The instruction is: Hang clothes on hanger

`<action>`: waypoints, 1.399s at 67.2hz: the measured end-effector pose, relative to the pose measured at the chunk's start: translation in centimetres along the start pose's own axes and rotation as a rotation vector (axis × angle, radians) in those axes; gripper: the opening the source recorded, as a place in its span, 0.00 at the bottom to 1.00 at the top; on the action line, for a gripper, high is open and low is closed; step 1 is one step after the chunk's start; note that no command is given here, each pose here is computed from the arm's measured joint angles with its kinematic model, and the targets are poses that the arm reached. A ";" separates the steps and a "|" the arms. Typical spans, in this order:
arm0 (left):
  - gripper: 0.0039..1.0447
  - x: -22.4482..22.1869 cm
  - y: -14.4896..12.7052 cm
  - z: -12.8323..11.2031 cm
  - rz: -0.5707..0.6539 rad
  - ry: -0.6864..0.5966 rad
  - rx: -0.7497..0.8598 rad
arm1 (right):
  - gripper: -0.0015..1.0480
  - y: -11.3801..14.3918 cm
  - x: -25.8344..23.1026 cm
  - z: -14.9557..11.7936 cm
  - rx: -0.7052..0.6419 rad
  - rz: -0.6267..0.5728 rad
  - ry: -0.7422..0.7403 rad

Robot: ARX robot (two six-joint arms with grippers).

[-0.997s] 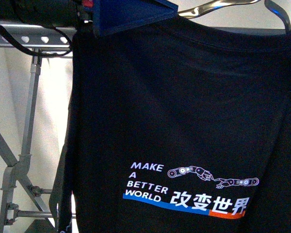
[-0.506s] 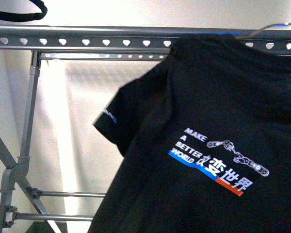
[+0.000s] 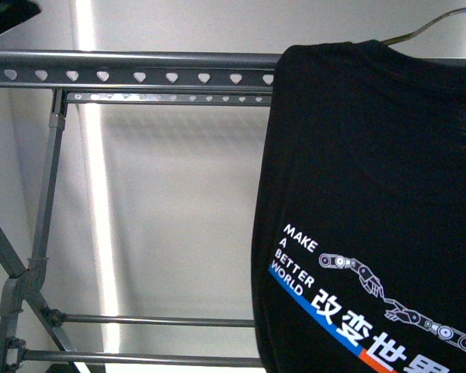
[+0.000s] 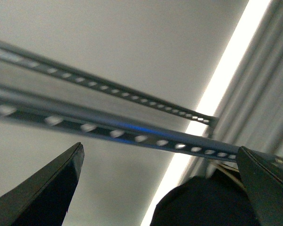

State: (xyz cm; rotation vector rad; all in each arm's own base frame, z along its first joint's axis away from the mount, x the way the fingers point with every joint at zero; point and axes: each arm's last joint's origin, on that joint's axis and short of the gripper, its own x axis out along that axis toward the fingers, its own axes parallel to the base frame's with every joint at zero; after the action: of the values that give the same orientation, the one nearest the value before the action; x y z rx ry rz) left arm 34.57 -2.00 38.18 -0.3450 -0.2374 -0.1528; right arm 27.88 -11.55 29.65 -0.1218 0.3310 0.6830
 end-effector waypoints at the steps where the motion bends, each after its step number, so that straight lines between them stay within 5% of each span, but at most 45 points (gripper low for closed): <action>1: 0.89 -0.1 0.2 -0.1 0.029 0.021 0.018 | 0.07 0.1 -0.1 0.1 0.007 -0.004 0.000; 8: 0.72 -3.4 1.8 -1.4 0.141 0.186 0.202 | 0.07 0.3 -0.6 0.8 0.072 -0.039 0.019; 33: 0.02 -14.8 3.9 -9.0 0.155 0.240 0.335 | 0.07 -2.8 3.5 2.6 0.370 -0.213 0.147; 57: 0.03 -20.8 4.3 -12.1 0.155 0.246 0.338 | 0.07 -7.3 9.9 6.9 0.472 -0.356 0.137; 75: 0.03 -23.7 4.4 -13.2 0.155 0.242 0.339 | 0.07 -7.6 13.0 4.7 0.557 -0.403 0.163; 94: 0.03 -25.4 4.4 -13.6 0.155 0.240 0.341 | 0.53 -5.9 11.7 3.6 0.498 -0.406 -0.016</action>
State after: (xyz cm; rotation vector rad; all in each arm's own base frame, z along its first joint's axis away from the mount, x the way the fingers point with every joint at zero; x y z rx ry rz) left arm 13.79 0.00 17.85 -0.0044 0.0036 0.0008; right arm 41.11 -8.33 29.12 0.2851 0.4369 0.1864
